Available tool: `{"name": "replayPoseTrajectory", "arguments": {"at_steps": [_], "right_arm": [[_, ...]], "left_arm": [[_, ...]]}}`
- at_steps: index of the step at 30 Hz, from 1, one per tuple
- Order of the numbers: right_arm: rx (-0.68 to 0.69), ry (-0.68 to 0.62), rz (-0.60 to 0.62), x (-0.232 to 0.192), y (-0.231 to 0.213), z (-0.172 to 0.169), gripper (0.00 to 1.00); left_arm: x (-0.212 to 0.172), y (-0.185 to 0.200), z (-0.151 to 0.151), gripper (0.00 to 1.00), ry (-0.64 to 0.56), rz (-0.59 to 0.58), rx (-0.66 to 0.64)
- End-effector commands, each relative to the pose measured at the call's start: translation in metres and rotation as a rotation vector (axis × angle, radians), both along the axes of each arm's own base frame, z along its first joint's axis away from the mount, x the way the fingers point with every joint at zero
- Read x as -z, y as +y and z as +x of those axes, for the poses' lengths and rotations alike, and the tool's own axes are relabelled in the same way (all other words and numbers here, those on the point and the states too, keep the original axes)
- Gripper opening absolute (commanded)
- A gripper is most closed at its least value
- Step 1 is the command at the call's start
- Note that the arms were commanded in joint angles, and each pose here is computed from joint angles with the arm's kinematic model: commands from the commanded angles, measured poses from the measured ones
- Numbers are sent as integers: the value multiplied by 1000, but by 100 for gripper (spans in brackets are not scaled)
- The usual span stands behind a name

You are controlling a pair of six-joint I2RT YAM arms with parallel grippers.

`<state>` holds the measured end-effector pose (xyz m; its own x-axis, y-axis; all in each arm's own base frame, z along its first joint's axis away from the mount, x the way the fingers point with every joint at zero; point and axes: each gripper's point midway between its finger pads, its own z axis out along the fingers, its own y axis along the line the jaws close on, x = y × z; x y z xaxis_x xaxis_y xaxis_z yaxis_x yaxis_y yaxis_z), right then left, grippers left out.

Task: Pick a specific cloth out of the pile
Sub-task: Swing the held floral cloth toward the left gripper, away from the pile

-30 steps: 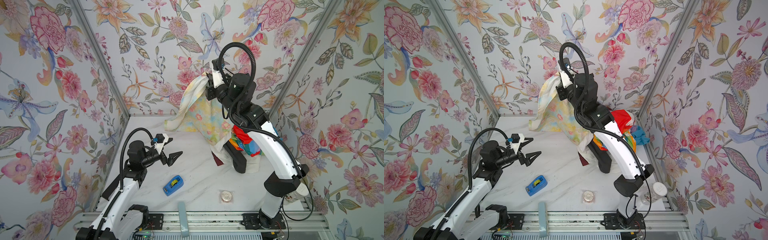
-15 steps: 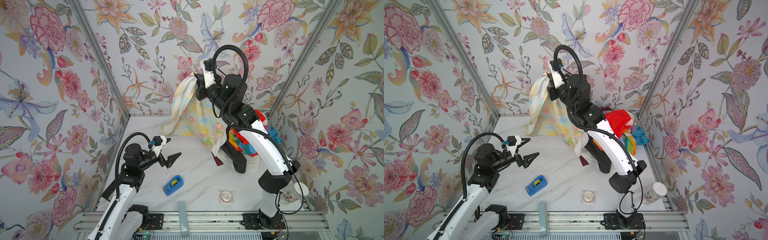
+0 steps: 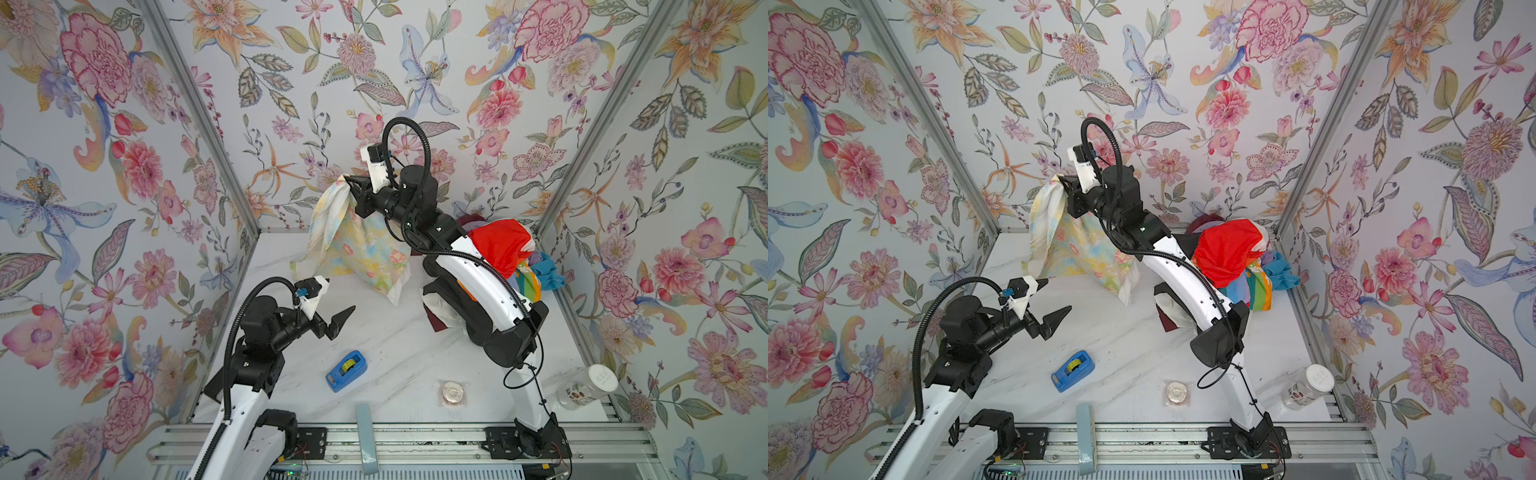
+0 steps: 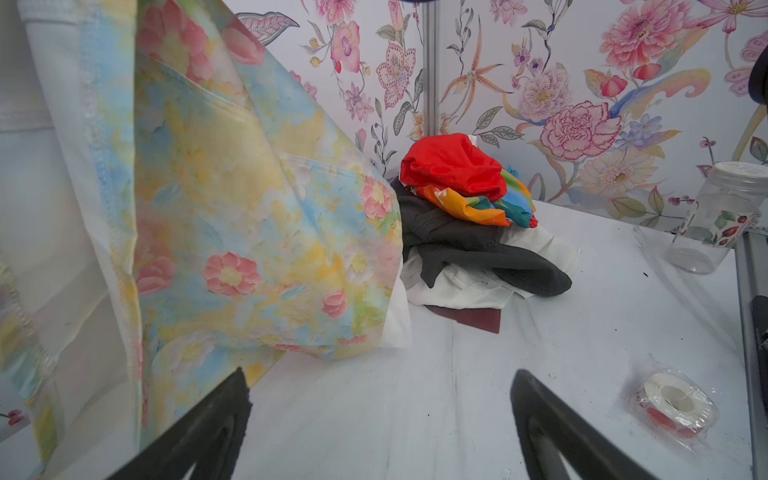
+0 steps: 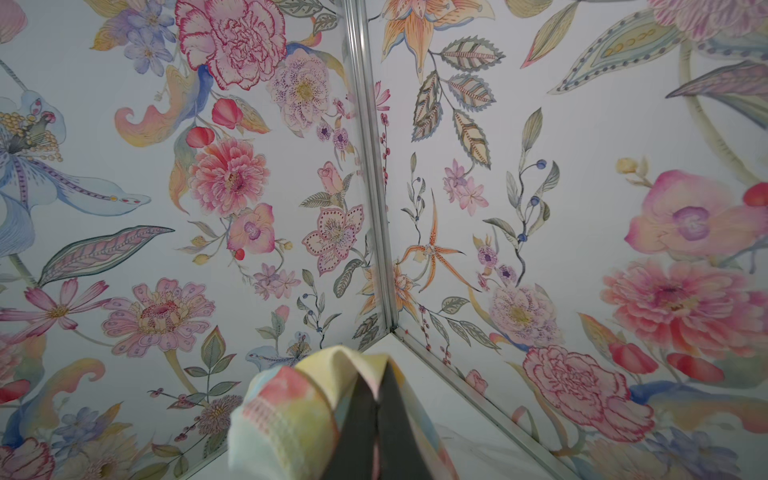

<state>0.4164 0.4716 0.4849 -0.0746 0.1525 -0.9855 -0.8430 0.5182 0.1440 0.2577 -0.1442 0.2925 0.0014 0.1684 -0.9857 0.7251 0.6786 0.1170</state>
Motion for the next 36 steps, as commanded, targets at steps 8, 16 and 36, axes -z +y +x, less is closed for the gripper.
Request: {"name": "replayPoseTrajectory", "arguments": {"at_steps": [8,16,36], "right_arm": [[-397,129,242,-1,51,-36,0],[-481,388,205,84,69,-9,0],[-397,864,-150,321,77,-9,0]], "left_arm": [[-7,2,-3,99,-26,17,-16],[-5,-2,-4,99,-15,17,14],[-4,-3,-2,99,-16,17,20]]}}
